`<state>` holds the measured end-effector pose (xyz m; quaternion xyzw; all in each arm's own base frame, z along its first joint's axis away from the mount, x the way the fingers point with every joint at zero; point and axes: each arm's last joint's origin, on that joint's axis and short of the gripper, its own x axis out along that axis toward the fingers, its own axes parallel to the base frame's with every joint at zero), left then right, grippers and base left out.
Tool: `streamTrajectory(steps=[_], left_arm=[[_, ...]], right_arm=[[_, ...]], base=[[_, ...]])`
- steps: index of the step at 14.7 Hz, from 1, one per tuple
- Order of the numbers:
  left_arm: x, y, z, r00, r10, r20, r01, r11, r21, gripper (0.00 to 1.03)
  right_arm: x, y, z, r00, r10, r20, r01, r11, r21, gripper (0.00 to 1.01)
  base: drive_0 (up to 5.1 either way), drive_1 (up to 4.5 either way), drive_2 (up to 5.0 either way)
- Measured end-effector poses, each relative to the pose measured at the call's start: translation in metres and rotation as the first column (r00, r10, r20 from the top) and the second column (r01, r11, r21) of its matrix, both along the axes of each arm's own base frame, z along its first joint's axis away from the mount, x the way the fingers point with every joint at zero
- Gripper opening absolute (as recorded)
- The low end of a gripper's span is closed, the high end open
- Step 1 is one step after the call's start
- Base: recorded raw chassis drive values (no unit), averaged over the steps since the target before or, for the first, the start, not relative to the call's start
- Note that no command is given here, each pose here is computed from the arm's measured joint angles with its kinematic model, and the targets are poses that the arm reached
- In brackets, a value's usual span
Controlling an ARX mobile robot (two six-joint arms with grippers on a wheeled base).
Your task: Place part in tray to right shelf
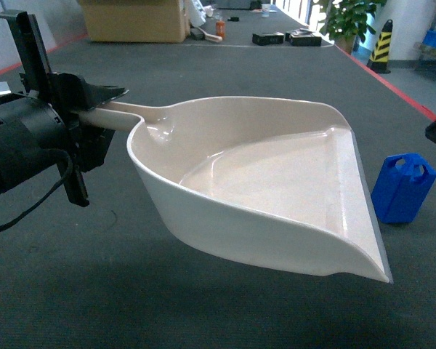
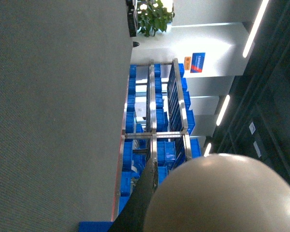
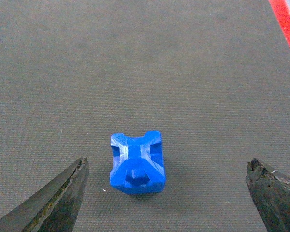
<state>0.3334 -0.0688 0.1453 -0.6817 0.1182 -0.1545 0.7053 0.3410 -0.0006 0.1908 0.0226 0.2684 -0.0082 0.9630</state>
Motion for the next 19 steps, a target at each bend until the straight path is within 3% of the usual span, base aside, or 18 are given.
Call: streamTrajectory(steps=[1, 2, 3, 4, 5, 7, 9, 10, 11, 12, 14, 16, 17, 18, 19], left_arm=[[0.0, 0.0, 0.0, 1.0, 0.0, 0.0, 0.0, 1.0, 0.0, 0.13], [0.0, 0.0, 0.0, 1.0, 0.0, 0.0, 0.0, 1.0, 0.0, 0.13], [0.0, 0.0, 0.0, 1.0, 0.0, 0.0, 0.0, 1.0, 0.0, 0.13], [0.0, 0.0, 0.0, 1.0, 0.0, 0.0, 0.0, 1.0, 0.0, 0.13], [0.0, 0.0, 0.0, 1.0, 0.0, -0.001, 0.0, 1.0, 0.0, 0.13], [0.0, 0.0, 0.0, 1.0, 0.001, 0.0, -0.001, 1.0, 0.0, 0.13], [0.0, 0.0, 0.0, 1.0, 0.0, 0.0, 0.0, 1.0, 0.0, 0.13], [0.0, 0.0, 0.0, 1.0, 0.0, 0.0, 0.0, 1.0, 0.0, 0.13], [0.0, 0.0, 0.0, 1.0, 0.0, 0.0, 0.0, 1.0, 0.0, 0.13], [0.0, 0.0, 0.0, 1.0, 0.0, 0.0, 0.0, 1.0, 0.0, 0.13], [0.0, 0.0, 0.0, 1.0, 0.0, 0.0, 0.0, 1.0, 0.0, 0.13], [0.0, 0.0, 0.0, 1.0, 0.0, 0.0, 0.0, 1.0, 0.0, 0.13], [0.0, 0.0, 0.0, 1.0, 0.0, 0.0, 0.0, 1.0, 0.0, 0.13], [0.0, 0.0, 0.0, 1.0, 0.001, 0.0, -0.001, 1.0, 0.0, 0.13], [0.0, 0.0, 0.0, 1.0, 0.0, 0.0, 0.0, 1.0, 0.0, 0.13]], right_arm=[[0.03, 0.003, -0.019, 0.996, -0.017, -0.085, 0.017, 0.9998, 0.003, 0.98], [0.045, 0.014, -0.038, 0.988, -0.004, -0.153, 0.008, 0.9997, 0.022, 0.98], [0.058, 0.018, -0.06, 0.981, -0.009, -0.194, 0.013, 0.9997, 0.02, 0.95], [0.058, 0.022, -0.067, 0.983, -0.03, -0.182, 0.028, 0.9995, -0.014, 0.64], [0.054, 0.022, -0.063, 0.986, -0.031, -0.164, 0.03, 0.9995, -0.014, 0.57], [0.037, 0.022, -0.045, 0.995, -0.034, -0.091, 0.032, 0.9993, -0.021, 0.46], [0.013, 0.023, -0.007, 0.998, -0.039, 0.057, 0.042, 0.9978, -0.052, 0.46], [0.003, 0.026, 0.015, 0.988, -0.034, 0.148, 0.045, 0.9965, -0.07, 0.46], [-0.009, 0.037, 0.04, 0.971, 0.002, 0.237, 0.013, 0.9979, -0.064, 0.46], [-0.019, 0.053, 0.063, 0.941, 0.068, 0.333, -0.057, 0.9975, -0.041, 0.46], [-0.026, 0.066, 0.074, 0.912, 0.123, 0.392, -0.13, 0.9914, -0.007, 0.46], [-0.032, 0.079, 0.079, 0.899, 0.182, 0.399, -0.21, 0.9772, 0.029, 0.46], [-0.035, 0.086, 0.079, 0.895, 0.212, 0.392, -0.253, 0.966, 0.054, 0.46], [-0.036, 0.1, 0.074, 0.9, 0.259, 0.351, -0.313, 0.9436, 0.106, 0.46], [-0.032, 0.113, 0.063, 0.911, 0.285, 0.299, -0.341, 0.9275, 0.153, 0.46]], base=[[0.0, 0.0, 0.0], [0.0, 0.0, 0.0], [0.0, 0.0, 0.0], [0.0, 0.0, 0.0], [0.0, 0.0, 0.0], [0.0, 0.0, 0.0], [0.0, 0.0, 0.0], [0.0, 0.0, 0.0], [0.0, 0.0, 0.0], [0.0, 0.0, 0.0], [0.0, 0.0, 0.0], [0.0, 0.0, 0.0], [0.0, 0.0, 0.0], [0.0, 0.0, 0.0], [0.0, 0.0, 0.0]])
